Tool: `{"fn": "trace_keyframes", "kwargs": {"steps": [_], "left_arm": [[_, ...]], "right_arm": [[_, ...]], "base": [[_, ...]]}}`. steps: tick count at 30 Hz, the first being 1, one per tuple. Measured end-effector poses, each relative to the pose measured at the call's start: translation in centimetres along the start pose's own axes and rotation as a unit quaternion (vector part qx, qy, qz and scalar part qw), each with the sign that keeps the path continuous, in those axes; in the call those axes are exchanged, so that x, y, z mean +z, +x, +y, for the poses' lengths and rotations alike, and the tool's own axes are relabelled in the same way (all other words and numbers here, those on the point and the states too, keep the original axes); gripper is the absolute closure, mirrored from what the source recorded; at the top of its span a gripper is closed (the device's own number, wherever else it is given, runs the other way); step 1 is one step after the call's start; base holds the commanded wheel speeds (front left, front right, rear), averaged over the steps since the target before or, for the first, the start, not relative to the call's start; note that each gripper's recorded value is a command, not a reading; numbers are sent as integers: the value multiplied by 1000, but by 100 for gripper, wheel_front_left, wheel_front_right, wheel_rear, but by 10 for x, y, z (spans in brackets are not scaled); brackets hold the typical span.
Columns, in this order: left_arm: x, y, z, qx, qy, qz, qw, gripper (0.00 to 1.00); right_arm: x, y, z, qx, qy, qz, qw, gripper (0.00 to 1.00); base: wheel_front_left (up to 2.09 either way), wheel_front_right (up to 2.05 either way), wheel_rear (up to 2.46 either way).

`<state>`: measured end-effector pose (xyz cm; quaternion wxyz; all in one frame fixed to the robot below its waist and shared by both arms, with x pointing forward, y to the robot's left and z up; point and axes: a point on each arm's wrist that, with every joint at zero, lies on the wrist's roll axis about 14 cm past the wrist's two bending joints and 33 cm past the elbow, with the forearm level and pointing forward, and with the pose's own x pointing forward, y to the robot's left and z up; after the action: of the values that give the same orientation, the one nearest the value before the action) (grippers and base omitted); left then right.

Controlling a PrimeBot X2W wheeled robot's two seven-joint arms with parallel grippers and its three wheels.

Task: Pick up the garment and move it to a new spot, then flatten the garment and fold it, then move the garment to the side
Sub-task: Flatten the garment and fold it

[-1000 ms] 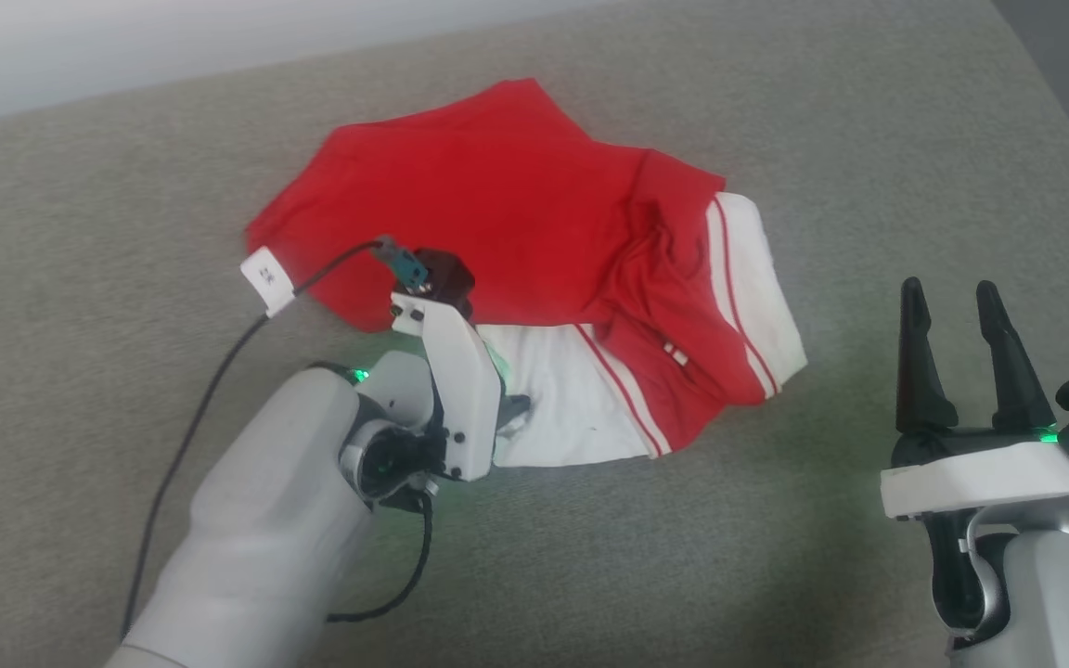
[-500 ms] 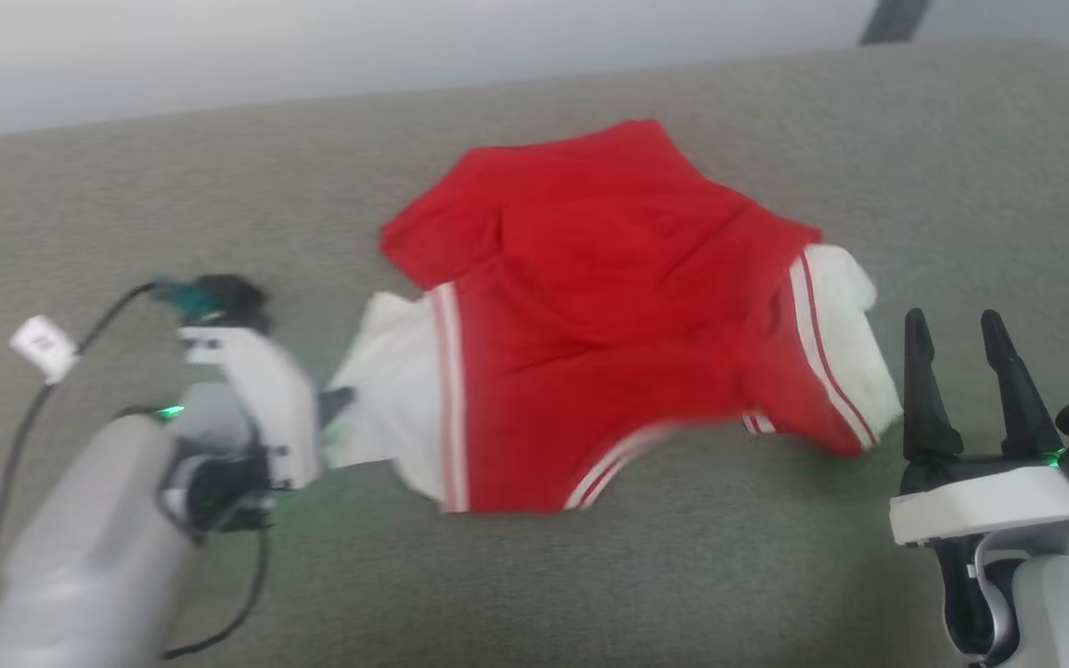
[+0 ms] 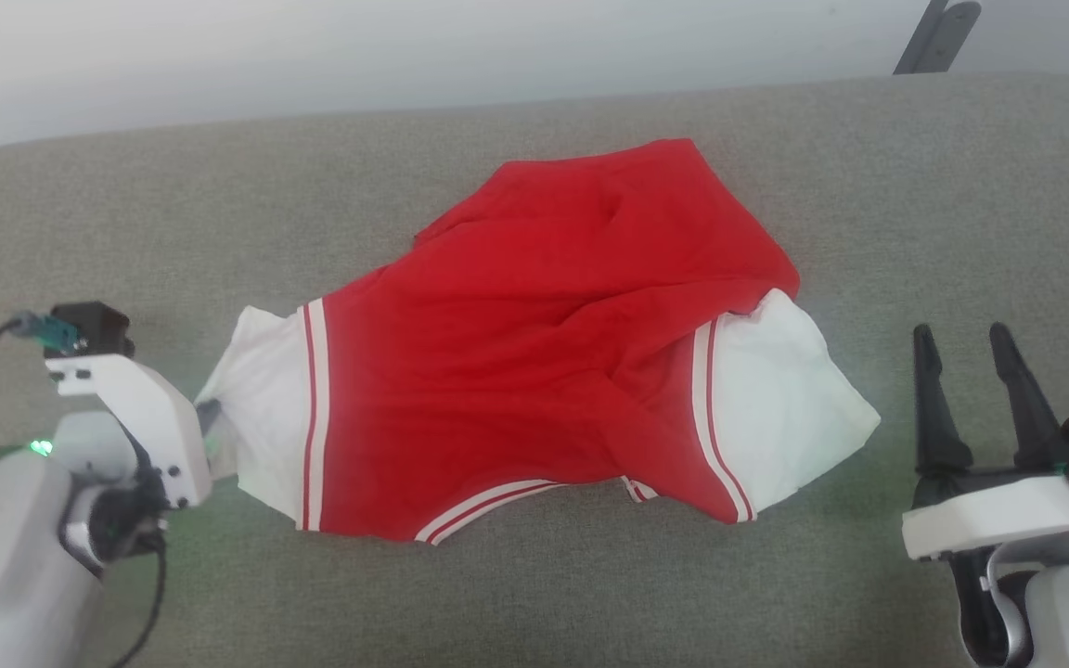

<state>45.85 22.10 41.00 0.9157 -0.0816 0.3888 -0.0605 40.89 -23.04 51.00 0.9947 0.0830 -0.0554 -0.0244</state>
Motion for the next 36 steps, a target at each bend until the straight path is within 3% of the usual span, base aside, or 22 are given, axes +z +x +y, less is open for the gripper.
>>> {"fn": "trace_keyframes", "kwargs": {"steps": [1, 2, 3, 4, 12, 15, 18, 22, 31, 36], "left_arm": [[-1, 0, -2, -3, -4, -4, 1000, 71], [-3, -1, -4, -5, -4, -8, 1000, 36], [-4, -2, -4, -5, 0, -14, 1000, 36], [-2, -3, -4, -3, 7, -26, 1000, 0], [7, -30, -9, 7, 40, -145, 989, 0], [15, -47, -16, 3, 59, -212, 975, 0], [12, -62, -20, 7, 66, -264, 962, 0], [2, -81, -22, 24, 68, -316, 946, 0], [0, -119, -30, 53, 8, -396, 916, 0], [-3, -127, -29, 67, -3, -411, 909, 0]], "right_arm": [[-2, -2, 0, 0, -1, 3, 1000, 0], [-3, -3, 0, 3, -3, 6, 1000, 0], [-3, -3, 1, 7, -7, 8, 1000, 0], [-3, -4, 3, 14, -14, 10, 1000, 0], [-21, -21, 10, 86, -82, 68, 991, 0], [-29, -23, 19, 124, -99, 110, 981, 0], [-40, -27, 24, 168, -131, 170, 962, 0], [-56, -39, 39, 237, -163, 257, 923, 0], [-76, -61, 46, 338, -266, 406, 807, 0], [-88, -54, 55, 379, -303, 427, 763, 0]], "base": [[0, 0, 0], [0, 0, 0], [0, 0, 0], [0, 0, 0], [0, 0, 0], [0, 0, 0], [0, 0, 0], [0, 0, 0], [0, 0, 0], [0, 0, 0]]}}
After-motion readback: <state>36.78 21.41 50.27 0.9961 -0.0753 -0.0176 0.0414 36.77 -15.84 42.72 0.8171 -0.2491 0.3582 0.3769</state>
